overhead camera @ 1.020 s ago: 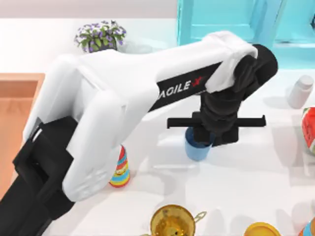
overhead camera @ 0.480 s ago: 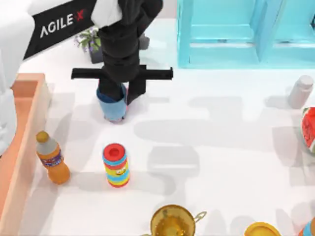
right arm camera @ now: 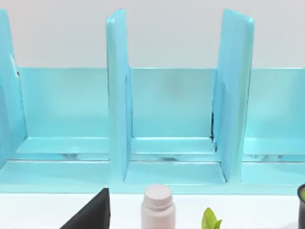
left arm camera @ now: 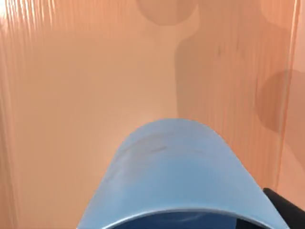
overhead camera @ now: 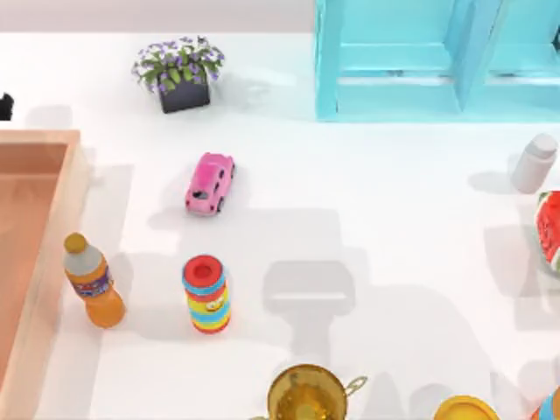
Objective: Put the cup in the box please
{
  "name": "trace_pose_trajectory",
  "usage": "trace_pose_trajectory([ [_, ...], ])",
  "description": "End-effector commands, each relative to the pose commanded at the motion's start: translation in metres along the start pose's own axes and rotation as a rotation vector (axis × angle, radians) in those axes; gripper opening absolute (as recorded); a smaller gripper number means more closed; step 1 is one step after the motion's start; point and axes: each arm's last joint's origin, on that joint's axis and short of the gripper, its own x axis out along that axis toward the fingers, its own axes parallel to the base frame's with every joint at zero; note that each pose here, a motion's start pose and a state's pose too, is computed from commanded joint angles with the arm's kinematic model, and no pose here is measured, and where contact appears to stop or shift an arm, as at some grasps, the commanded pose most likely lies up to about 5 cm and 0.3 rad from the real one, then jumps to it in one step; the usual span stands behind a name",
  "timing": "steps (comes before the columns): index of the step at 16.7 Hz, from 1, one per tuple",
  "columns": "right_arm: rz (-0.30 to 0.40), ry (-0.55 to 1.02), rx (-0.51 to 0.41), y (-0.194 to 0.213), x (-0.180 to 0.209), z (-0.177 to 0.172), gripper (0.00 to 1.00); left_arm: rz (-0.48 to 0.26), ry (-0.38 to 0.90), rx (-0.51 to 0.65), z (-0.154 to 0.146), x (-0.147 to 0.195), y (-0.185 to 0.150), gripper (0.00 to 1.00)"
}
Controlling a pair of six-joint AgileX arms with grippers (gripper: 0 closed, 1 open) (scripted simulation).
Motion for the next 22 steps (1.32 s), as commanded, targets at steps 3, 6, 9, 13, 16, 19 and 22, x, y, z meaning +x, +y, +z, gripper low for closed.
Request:
trace_pose_trajectory([
  [3, 0.0, 0.0, 0.0, 0.0, 0.0, 0.0, 1.0, -0.008, 0.021, 0.001, -0.027, -0.006, 0.023, 0.0],
  [6, 0.0, 0.0, 0.0, 0.0, 0.0, 0.0, 1.0, -0.009, 0.023, 0.002, -0.029, -0.006, 0.025, 0.0],
  [9, 0.0, 0.0, 0.0, 0.0, 0.0, 0.0, 1.0, -0.006, 0.023, 0.005, -0.028, -0.005, 0.025, 0.0],
  [13, 0.0, 0.0, 0.0, 0.0, 0.0, 0.0, 1.0, -0.007, 0.022, 0.005, -0.028, 0.022, 0.028, 0.0],
  [16, 0.0, 0.0, 0.0, 0.0, 0.0, 0.0, 1.0, -0.005, 0.012, 0.003, -0.03, 0.048, 0.031, 0.0],
  [19, 0.0, 0.0, 0.0, 0.0, 0.0, 0.0, 1.0, -0.009, 0.023, 0.002, -0.032, 0.058, 0.033, 0.0],
  [22, 0.0, 0.0, 0.0, 0.0, 0.0, 0.0, 1.0, -0.009, 0.023, 0.002, -0.032, 0.058, 0.033, 0.08],
])
